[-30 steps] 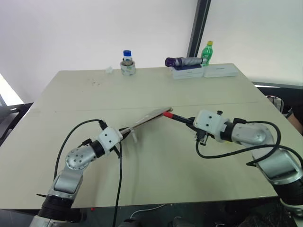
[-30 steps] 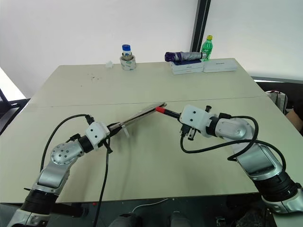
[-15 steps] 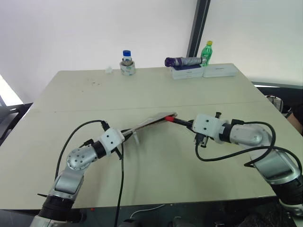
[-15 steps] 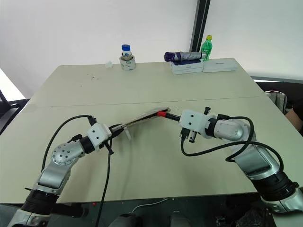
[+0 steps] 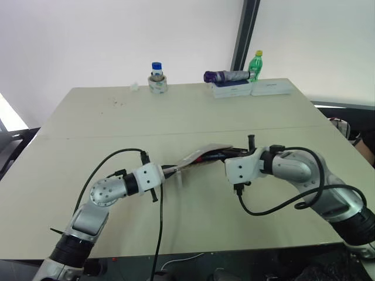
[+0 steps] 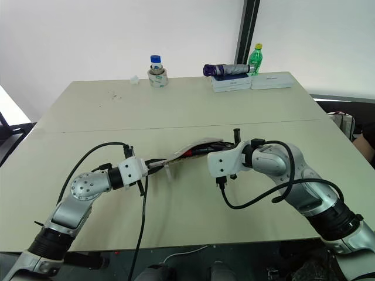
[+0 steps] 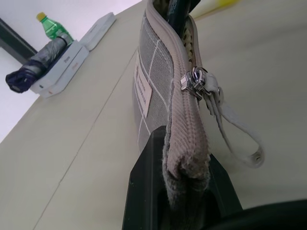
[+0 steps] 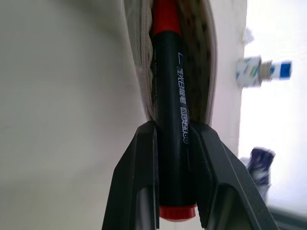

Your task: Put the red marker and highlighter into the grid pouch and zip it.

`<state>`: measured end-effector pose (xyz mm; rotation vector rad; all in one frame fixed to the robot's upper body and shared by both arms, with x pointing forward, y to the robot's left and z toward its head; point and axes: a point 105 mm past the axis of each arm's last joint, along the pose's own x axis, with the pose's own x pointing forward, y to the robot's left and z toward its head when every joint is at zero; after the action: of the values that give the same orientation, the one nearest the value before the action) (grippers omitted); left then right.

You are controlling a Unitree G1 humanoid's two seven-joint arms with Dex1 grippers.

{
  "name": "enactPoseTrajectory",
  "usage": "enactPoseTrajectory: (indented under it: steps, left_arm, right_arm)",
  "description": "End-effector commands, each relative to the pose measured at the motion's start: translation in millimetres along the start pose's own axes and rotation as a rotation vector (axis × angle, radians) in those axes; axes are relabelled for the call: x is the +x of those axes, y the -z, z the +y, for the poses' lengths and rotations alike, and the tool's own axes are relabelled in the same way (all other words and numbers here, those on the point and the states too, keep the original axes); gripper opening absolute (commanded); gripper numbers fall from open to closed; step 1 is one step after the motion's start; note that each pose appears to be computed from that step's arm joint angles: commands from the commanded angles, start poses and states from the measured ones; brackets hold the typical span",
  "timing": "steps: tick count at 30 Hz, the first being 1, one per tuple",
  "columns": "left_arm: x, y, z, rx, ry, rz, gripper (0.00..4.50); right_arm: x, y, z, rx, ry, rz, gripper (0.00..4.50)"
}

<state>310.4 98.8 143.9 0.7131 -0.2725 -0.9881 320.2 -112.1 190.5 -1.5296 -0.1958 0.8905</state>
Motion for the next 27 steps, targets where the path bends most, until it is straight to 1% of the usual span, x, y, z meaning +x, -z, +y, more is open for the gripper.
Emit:
enactPoseTrajectory:
  steps: [1, 3, 5, 6, 7, 9, 11, 13, 15, 18, 20, 21, 22, 23, 24, 26, 27]
  left_arm:
    - [3.6, -13.8, 2.0, 0.039, 0.016, -0.044, 0.0]
    - [4.5, -14.4, 1.7, 0.04, 0.021, -0.045, 0.0]
    - [3.8, -11.9, 3.2, 0.023, 0.007, -0.034, 0.0]
    - [3.2, -10.2, 4.2, 0.012, -0.004, -0.028, 0.0]
    - [2.9, -7.3, 6.2, -0.015, -0.024, -0.017, 0.0]
    - [3.0, -3.8, 8.1, -0.057, -0.05, -0.006, 0.0]
    - [3.6, -2.7, 8.6, -0.085, -0.065, -0.003, 0.0]
    - [6.7, -6.8, 11.9, -0.19, -0.114, -0.044, 0.0]
    - [8.9, -11.1, 13.8, -0.256, -0.141, -0.077, 0.0]
    - [11.1, -13.3, 14.1, -0.274, -0.151, -0.085, 0.0]
    - [12.9, -13.0, 12.3, -0.265, -0.146, -0.078, 0.0]
    - [14.3, -12.7, 10.4, -0.258, -0.139, -0.075, 0.0]
    - [15.2, -12.6, 9.1, -0.253, -0.135, -0.073, 0.0]
    - [15.9, -12.3, 7.9, -0.247, -0.131, -0.07, 0.0]
    - [16.9, -12.0, 6.8, -0.247, -0.129, -0.07, 0.0]
    - [18.6, -12.2, 5.4, -0.247, -0.128, -0.071, 0.0]
    - [19.5, -12.7, 4.7, -0.246, -0.126, -0.072, 0.0]
  right_arm:
    - [0.8, -13.9, -13.3, -0.062, 0.052, -0.051, 0.37]
    - [2.0, -17.8, -13.5, -0.048, 0.05, -0.072, 0.37]
    - [-1.4, -15.0, -17.2, -0.008, 0.07, -0.069, 1.45]
    - [-3.7, -13.3, -19.6, 0.008, 0.083, -0.065, 1.77]
    - [-9.0, -11.2, -22.4, 0.068, 0.091, -0.072, 2.26]
    - [-19.0, -8.2, -26.2, 0.162, 0.093, -0.082, 2.26]
    - [-25.1, -8.0, -29.4, 0.193, 0.099, -0.092, 2.26]
    - [-38.0, -0.3, -34.1, 0.327, 0.123, -0.102, 2.26]
    - [-47.0, 8.1, -32.6, 0.442, 0.126, -0.095, 2.26]
    - [-56.7, 34.0, -19.7, 0.572, 0.123, 0.0, 2.26]
    - [-63.5, 67.0, -2.9, 0.693, 0.147, 0.135, 2.26]
    - [-68.0, 86.4, 11.4, 0.83, 0.167, 0.201, 2.26]
    - [-71.4, 98.2, 22.6, 0.927, 0.179, 0.244, 2.26]
    - [-73.5, 113.5, 33.4, 1.064, 0.223, 0.295, 2.26]
    - [-74.0, 122.9, 42.1, 1.178, 0.255, 0.324, 2.26]
    - [-72.9, 132.5, 49.3, 1.236, 0.298, 0.368, 2.8]
    - [-72.4, 136.5, 52.3, 1.245, 0.316, 0.392, 3.15]
